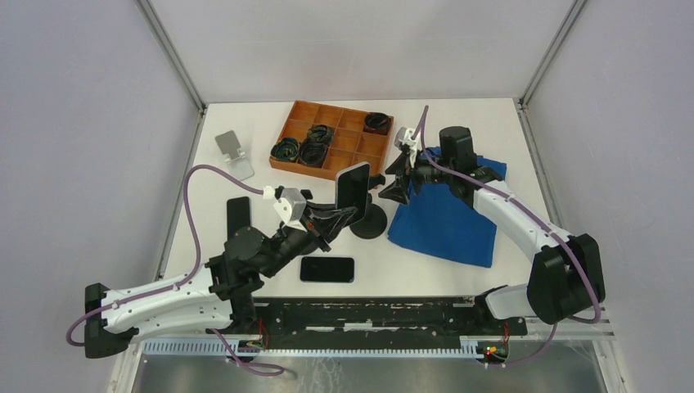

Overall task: Place the phone on the phone stand
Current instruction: Install the phone on the phone stand.

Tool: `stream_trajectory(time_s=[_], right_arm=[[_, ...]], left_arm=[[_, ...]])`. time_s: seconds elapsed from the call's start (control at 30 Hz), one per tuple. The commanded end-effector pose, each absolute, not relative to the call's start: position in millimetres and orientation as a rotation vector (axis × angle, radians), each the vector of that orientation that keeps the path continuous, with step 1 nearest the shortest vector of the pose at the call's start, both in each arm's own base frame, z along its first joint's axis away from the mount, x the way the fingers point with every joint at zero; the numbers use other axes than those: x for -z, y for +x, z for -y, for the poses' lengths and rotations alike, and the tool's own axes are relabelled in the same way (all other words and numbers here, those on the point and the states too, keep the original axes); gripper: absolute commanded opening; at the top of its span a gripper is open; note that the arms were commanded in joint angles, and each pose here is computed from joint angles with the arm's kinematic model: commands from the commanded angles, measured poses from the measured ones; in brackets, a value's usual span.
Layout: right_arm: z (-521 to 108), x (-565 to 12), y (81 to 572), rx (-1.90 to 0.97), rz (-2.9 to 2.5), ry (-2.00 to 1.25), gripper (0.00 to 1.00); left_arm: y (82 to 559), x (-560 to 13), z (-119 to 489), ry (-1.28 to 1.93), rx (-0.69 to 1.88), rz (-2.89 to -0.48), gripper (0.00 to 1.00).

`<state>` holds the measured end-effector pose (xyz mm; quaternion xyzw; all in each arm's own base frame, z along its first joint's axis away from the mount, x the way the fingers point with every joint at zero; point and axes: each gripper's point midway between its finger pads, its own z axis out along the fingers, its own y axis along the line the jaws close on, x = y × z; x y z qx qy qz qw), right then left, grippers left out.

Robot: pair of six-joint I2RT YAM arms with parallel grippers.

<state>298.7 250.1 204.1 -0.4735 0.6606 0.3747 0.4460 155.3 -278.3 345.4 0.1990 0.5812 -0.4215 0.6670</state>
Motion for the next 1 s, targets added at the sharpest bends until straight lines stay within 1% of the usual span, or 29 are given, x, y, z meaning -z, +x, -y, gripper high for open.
stream_trajectory(time_s=[0.0, 0.13, 0.27, 0.43, 0.83, 0.9, 0.97], right_arm=[[-263.0, -225.8, 302.6, -0.957, -1.566, -1.180, 0.77], [-268.1, -222.7, 302.0, -0.949, -1.578, -1.195, 0.70], [-267.9, -222.6, 302.1, -0.935, -1.591, -1.191, 0.62], [-262.1, -224.1, 290.6, -0.923, -1.587, -1.199, 0.59], [-247.7, -224.3, 257.4, -0.913, -1.567, -1.239, 0.58], [-243.5, -221.3, 254.4, -0.889, -1.572, -1.251, 0.61], [-236.6, -222.6, 254.4, -0.839, -1.563, -1.257, 0.68]], left_arm=[[154.7, -370.2, 268.6, 0.398, 0.965, -1.238, 0.02], [155.0, -368.9, 269.5, 0.398, 0.966, -1.244, 0.02], [154.9, -369.1, 268.5, 0.392, 0.969, -1.248, 0.02], [154.1, -368.5, 266.4, 0.385, 0.975, -1.252, 0.02], [154.1, -366.6, 271.3, 0.384, 0.990, -1.255, 0.02], [153.6, -367.1, 273.9, 0.390, 0.995, -1.251, 0.02], [153.0, -367.2, 277.4, 0.400, 1.002, -1.247, 0.02]])
